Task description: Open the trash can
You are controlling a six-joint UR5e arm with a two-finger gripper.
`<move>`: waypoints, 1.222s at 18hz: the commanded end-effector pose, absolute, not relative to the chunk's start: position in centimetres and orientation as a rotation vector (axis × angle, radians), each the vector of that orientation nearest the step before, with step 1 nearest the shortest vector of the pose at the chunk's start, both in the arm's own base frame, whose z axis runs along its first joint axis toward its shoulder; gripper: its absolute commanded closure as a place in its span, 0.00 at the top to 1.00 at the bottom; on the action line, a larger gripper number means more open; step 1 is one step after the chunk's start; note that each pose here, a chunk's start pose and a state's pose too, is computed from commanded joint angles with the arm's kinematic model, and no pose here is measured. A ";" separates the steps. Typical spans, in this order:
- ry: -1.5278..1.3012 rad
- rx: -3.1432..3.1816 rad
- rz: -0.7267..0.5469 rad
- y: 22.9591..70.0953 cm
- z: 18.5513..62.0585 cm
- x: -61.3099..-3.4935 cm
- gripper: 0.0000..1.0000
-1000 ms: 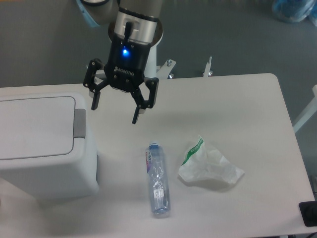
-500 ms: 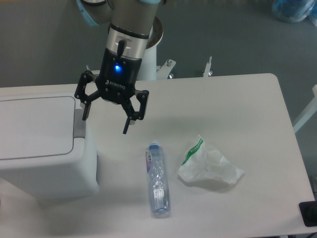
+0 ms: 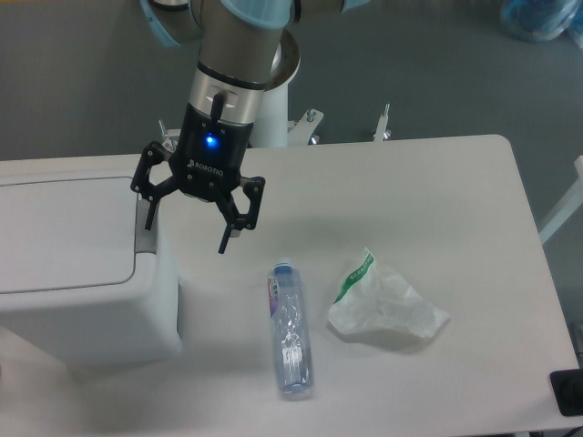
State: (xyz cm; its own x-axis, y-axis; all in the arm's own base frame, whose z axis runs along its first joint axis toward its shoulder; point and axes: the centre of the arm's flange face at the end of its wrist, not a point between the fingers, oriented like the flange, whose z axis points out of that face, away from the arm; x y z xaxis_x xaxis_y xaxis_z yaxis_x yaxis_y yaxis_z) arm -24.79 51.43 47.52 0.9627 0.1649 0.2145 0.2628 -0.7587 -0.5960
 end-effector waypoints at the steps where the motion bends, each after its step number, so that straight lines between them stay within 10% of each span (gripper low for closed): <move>1: -0.296 -2.448 -0.197 51.5 47.5 -24.6 1.00; 22: -0.278 -2.451 -0.194 51.9 46.6 -24.8 1.00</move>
State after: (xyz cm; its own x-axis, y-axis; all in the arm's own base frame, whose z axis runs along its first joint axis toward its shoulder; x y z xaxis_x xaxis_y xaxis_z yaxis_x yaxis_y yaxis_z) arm -24.83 51.95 46.56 0.9666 0.1499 0.2080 0.2469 -0.7629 -0.5975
